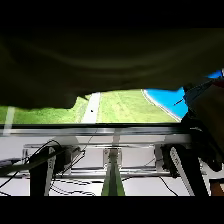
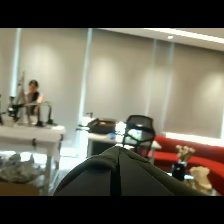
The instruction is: Fold the clothes and pants, and hang the long-sleeved shirts on hangers.
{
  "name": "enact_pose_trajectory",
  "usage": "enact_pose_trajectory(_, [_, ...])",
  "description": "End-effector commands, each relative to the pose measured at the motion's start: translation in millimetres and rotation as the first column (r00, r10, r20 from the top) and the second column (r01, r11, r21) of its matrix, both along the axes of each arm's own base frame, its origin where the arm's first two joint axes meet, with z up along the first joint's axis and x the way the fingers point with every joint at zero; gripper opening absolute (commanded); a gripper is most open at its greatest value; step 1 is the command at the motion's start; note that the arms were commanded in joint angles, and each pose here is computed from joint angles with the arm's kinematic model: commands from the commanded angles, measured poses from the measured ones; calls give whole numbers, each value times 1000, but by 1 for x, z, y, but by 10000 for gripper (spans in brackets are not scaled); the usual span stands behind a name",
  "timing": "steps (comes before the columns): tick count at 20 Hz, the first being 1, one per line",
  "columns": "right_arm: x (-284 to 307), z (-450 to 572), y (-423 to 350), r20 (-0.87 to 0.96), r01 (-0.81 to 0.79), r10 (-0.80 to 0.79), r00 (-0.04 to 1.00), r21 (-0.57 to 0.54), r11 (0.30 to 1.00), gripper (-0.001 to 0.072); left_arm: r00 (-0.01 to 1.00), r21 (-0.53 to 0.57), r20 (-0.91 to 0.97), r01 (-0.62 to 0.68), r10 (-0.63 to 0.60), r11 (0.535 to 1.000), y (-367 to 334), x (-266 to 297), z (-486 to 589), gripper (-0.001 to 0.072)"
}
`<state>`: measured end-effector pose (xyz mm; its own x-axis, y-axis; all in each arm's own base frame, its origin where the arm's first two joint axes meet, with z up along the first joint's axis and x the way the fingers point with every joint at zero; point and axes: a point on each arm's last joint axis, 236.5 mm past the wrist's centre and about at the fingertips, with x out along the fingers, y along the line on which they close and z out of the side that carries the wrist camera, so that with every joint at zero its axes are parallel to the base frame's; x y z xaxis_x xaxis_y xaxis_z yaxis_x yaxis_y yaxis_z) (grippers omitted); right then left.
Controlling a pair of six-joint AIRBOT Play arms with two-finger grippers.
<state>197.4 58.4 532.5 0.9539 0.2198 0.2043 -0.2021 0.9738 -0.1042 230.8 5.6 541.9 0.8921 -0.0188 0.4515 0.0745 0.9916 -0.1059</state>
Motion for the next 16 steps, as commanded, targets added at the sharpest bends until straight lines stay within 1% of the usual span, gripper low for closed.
enact_pose_trajectory(1, [26,-17,-9,-87,19,-21,996,-15,1000,10,994,3,-102,-45,45,999,16,22,-23,22])
enact_pose_trajectory(3, [80,-66,-14,-287,-14,13,958,-2,1000,10,952,-33,-304,30,-39,999,23,78,-77,22])
enact_pose_trajectory(4, [109,-99,-15,-406,-44,47,912,16,999,10,898,-68,-427,85,-106,994,22,110,-116,22])
enact_pose_trajectory(5, [134,-132,-15,-512,-72,82,855,40,997,10,823,-110,-538,145,-182,983,16,138,-157,22])
enact_pose_trajectory(6, [158,-169,-13,-616,-103,128,777,76,992,11,726,-152,-640,200,-251,968,7,165,-203,22])
enact_pose_trajectory(7, [179,-203,-12,-697,-126,168,697,113,986,11,632,-156,-721,250,-283,956,-3,192,-248,22])
enact_pose_trajectory(9, [217,-272,-7,-815,-148,225,535,171,974,11,497,-135,-819,317,-286,939,-19,239,-328,22])
enact_pose_trajectory(10, [233,-306,-2,-855,-155,248,455,198,968,11,456,-159,-839,317,-297,935,-25,259,-361,22])
enact_pose_trajectory(12, [261,-369,8,-906,-158,271,325,230,960,11,418,-190,-858,280,-298,941,-31,298,-418,23])
enact_pose_trajectory(14, [286,-428,6,-940,-133,231,251,203,970,11,404,-202,-869,240,-287,950,-35,324,-463,23])
enact_pose_trajectory(16, [308,-472,0,-956,-97,192,220,174,980,11,385,-204,-881,217,-276,955,-38,337,-496,23])
